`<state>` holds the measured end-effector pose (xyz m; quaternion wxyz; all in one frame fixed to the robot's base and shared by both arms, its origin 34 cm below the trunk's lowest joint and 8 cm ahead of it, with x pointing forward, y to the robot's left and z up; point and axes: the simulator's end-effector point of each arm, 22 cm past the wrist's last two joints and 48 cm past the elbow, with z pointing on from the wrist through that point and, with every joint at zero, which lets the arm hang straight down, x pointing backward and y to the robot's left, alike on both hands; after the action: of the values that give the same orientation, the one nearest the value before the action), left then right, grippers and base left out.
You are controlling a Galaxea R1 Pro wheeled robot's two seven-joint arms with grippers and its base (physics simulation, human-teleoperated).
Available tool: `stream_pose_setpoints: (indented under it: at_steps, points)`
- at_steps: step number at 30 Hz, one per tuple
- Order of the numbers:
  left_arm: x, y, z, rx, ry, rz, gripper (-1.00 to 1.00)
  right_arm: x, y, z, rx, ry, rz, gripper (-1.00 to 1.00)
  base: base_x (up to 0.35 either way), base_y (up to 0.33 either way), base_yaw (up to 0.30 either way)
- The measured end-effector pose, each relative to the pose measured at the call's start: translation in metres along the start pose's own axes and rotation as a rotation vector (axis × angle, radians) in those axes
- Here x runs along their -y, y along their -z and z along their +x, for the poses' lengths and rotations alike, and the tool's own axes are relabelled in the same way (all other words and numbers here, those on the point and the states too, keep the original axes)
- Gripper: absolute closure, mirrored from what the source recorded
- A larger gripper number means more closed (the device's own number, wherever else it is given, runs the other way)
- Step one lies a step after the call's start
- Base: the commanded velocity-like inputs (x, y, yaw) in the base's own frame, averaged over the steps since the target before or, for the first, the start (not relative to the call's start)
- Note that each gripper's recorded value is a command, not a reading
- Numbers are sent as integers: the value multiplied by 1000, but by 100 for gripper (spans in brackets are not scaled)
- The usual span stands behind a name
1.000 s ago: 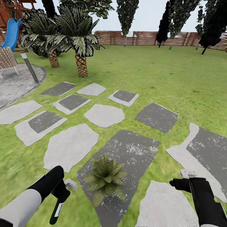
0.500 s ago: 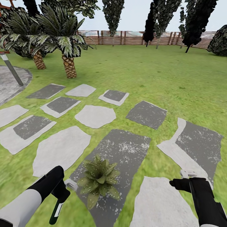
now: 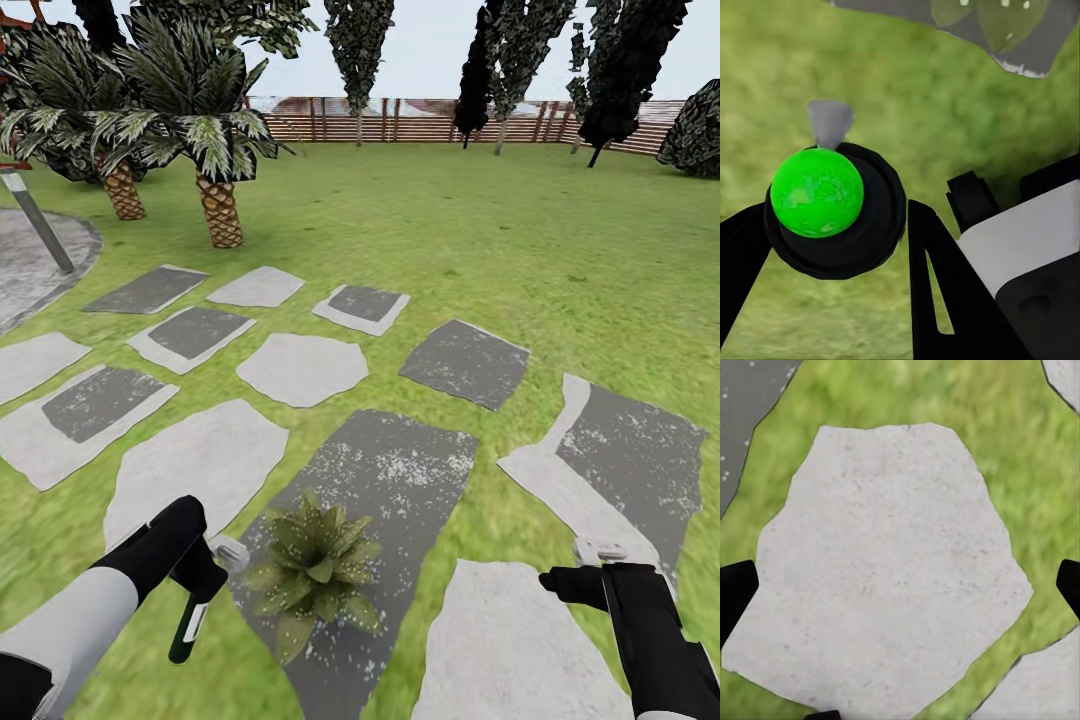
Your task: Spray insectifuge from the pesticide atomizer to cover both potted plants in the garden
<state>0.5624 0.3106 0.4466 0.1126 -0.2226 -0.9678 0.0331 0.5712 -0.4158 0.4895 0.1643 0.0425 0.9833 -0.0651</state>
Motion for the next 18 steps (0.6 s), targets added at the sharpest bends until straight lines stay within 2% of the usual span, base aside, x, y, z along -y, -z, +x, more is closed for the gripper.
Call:
stream_pose_setpoints:
  at_steps: [5,7,10,12,18]
  points:
    - [3,-6,6,-12,-3,1,100,-1,0,0,0,-1,-2,-100,0,0,0]
    - [9,-17,19,-35,-4,13,100,-2,0,0,-1,0,-2,-100,0,0,0]
    - [26,-45,55,-98,-2,43,100,-3,0,0,-1,1,-5,-100,0,0,0]
    - [31,-53,67,-117,-3,52,100,-4,0,0,-1,1,-5,-100,0,0,0]
    - [34,-56,71,-122,2,62,100,-4,0,0,-1,1,-5,-100,0,0,0]
